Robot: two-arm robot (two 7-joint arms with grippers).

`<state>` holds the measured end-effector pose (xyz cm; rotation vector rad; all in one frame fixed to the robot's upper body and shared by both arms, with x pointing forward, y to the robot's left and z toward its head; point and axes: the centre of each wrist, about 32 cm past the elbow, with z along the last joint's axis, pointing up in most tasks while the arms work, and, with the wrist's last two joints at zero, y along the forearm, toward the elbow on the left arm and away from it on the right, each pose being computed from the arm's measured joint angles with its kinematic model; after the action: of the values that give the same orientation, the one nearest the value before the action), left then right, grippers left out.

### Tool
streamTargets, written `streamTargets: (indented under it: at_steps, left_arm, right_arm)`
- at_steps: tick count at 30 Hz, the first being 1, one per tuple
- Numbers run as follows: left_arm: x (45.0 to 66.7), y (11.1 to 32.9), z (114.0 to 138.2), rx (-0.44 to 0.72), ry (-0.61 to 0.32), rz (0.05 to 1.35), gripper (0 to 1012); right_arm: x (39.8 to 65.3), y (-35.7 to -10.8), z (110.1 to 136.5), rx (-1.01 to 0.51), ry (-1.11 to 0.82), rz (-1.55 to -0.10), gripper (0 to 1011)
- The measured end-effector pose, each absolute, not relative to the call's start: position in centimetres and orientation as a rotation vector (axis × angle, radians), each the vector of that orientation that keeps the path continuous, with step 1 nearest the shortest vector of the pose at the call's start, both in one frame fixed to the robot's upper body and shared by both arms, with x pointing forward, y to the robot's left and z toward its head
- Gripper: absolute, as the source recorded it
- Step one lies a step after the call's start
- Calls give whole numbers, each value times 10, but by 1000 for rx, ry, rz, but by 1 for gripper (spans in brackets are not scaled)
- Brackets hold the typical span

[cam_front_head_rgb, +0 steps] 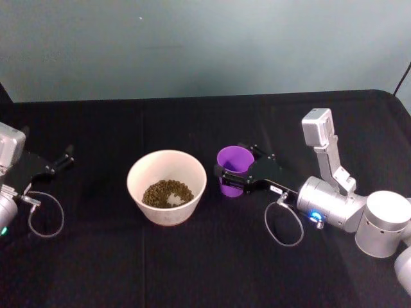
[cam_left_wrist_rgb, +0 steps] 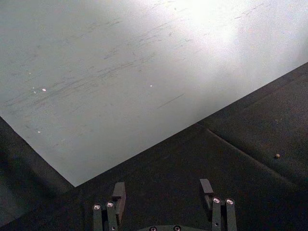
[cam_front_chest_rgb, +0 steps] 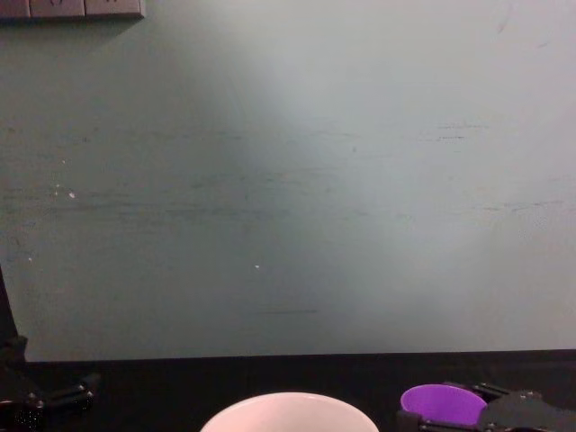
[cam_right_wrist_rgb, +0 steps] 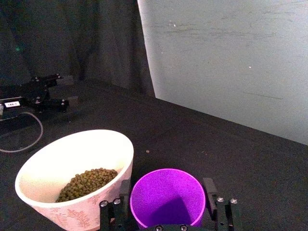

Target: Pick up the cup and pour the mung beans from the cup into the bowl.

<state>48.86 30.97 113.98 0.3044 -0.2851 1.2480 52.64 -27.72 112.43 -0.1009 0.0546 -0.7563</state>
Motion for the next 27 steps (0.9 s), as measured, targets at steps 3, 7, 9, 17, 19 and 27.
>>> streamTargets:
  at_steps: [3, 7, 9, 17, 19, 27]
  left_arm:
    - [489, 310, 1140, 304, -285, 1248, 1000]
    - [489, 310, 1140, 304, -285, 1248, 1000]
    - [489, 310, 1140, 304, -285, 1248, 1000]
    - [489, 310, 1140, 304, -285, 1248, 1000]
    - [489, 310, 1140, 304, -285, 1248, 1000]
    - [489, 310, 1140, 304, -285, 1248, 1000]
  right_arm:
    - [526, -277, 1124, -102, 54, -757, 971]
    - [526, -277, 1124, -102, 53, -757, 1003]
    - [526, -277, 1124, -102, 53, -757, 1003]
    - [525, -276, 1125, -91, 35, -761, 1003]
    - [523, -276, 1126, -76, 16, -769, 1003]
    - [512, -281, 1136, 78, -72, -850, 1003]
